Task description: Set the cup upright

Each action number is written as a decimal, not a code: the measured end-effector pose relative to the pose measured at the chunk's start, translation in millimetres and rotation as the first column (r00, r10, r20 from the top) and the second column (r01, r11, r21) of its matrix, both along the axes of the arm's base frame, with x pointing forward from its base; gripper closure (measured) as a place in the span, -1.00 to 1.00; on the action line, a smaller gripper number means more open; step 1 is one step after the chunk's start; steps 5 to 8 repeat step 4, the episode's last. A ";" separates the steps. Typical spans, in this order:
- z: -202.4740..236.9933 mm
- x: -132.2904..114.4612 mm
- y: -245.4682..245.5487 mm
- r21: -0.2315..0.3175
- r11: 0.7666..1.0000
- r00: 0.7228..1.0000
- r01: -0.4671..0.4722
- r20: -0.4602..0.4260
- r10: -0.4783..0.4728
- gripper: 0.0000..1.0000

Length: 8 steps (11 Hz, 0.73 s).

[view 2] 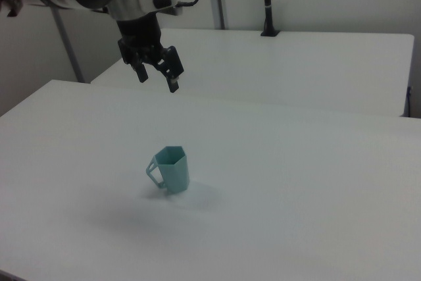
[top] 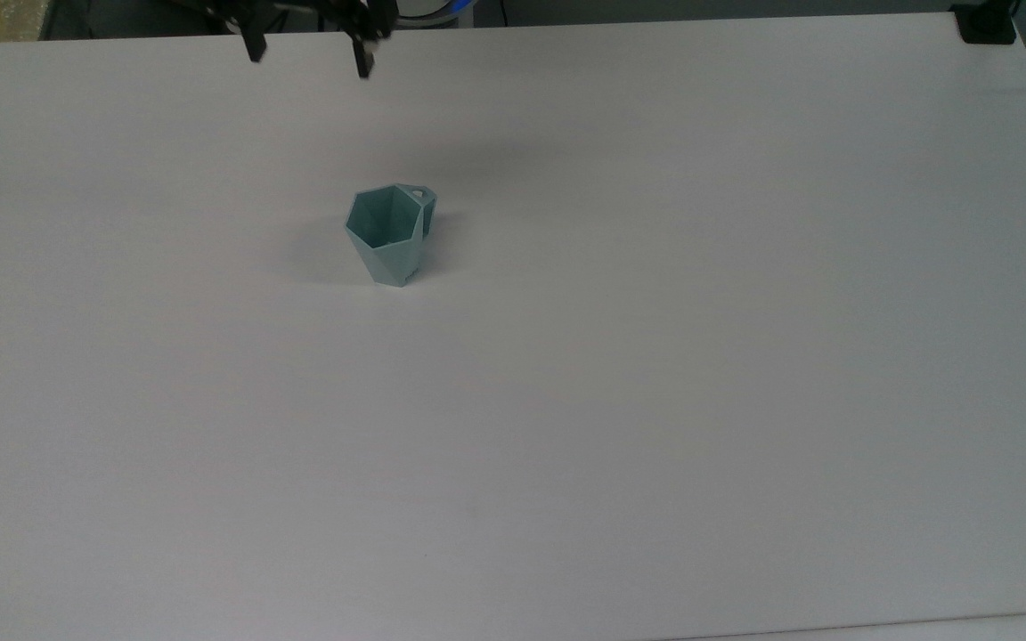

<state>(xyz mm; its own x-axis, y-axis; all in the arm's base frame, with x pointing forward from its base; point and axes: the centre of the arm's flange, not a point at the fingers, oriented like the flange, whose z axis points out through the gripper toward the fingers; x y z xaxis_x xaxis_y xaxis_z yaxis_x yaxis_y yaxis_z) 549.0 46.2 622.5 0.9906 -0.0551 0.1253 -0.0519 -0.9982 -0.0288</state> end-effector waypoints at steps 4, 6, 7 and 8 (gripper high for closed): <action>-0.3 -15.5 -45.2 0.001 0.983 0.974 -0.183 -0.133 0.182 -1.00; -0.3 -15.5 -45.2 0.001 0.983 0.974 -0.183 -0.133 0.182 -1.00; -0.3 -15.5 -45.2 0.001 0.983 0.974 -0.183 -0.133 0.182 -1.00; -0.3 -15.5 -45.2 0.001 0.983 0.974 -0.183 -0.133 0.182 -1.00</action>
